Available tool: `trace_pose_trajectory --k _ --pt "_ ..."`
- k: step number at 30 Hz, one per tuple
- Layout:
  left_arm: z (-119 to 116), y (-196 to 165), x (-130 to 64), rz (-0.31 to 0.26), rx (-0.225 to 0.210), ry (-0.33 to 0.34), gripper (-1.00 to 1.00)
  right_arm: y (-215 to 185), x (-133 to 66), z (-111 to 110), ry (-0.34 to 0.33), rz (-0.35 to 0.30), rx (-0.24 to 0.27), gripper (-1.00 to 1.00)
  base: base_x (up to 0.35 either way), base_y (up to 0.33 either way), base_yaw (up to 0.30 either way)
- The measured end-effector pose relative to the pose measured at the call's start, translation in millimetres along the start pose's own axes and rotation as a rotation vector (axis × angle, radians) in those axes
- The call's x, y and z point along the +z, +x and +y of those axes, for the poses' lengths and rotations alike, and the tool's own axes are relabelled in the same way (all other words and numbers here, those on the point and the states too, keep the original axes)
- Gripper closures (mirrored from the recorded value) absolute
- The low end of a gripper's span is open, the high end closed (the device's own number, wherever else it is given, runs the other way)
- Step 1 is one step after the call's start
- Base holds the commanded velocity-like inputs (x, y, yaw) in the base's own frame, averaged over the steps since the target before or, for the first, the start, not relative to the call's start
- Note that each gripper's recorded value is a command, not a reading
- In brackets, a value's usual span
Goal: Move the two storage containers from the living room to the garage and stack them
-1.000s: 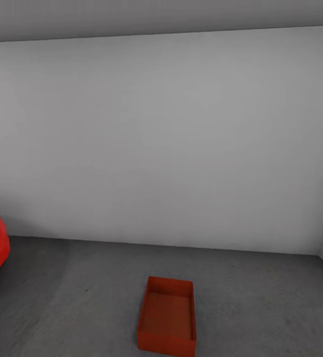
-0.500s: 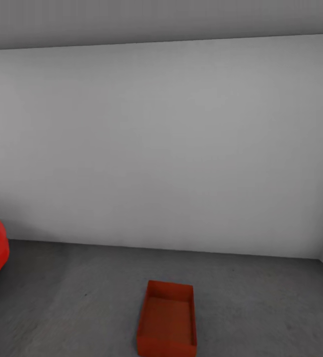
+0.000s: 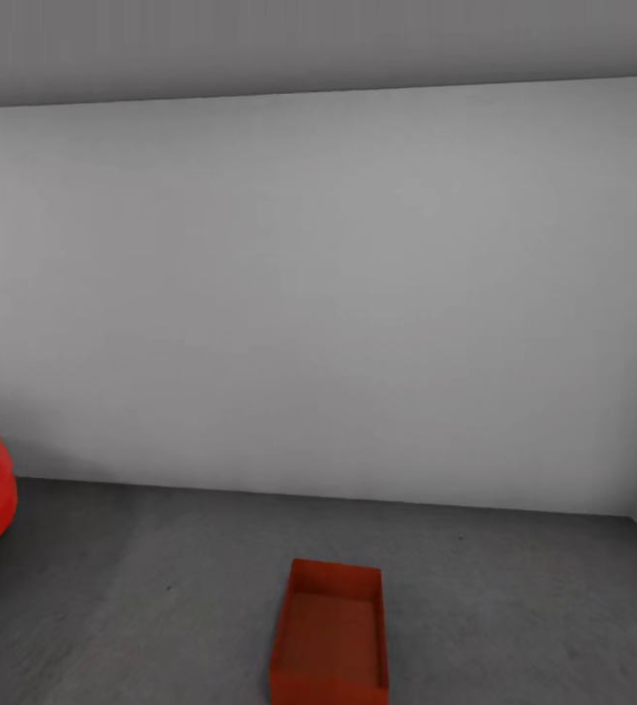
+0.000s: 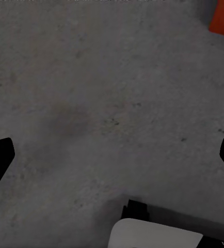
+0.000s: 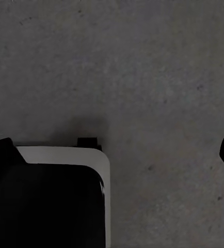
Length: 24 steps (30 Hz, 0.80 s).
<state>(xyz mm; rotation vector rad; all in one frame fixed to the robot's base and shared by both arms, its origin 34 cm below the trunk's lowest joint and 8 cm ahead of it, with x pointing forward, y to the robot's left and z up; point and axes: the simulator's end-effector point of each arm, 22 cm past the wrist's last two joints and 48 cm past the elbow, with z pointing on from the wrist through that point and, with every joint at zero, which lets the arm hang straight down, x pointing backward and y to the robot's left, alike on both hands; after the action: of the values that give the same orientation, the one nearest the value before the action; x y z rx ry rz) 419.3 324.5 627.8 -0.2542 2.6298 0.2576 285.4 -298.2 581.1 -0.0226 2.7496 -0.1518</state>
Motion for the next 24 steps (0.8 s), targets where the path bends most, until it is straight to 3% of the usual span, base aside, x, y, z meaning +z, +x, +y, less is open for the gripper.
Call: trace_pose_trajectory --k 17,24 --pt "0.1 0.3 0.0 0.0 0.0 0.0 -1.0 0.0 0.0 -1.1 0.002 -0.002 0.005 -1.0 0.0 0.0 -0.001" --pt "-0.2 -1.3 -0.3 -0.003 0.0 0.001 -1.0 -1.5 0.0 -1.9 0.003 -0.006 0.004 -1.0 0.0 0.0 -0.168"
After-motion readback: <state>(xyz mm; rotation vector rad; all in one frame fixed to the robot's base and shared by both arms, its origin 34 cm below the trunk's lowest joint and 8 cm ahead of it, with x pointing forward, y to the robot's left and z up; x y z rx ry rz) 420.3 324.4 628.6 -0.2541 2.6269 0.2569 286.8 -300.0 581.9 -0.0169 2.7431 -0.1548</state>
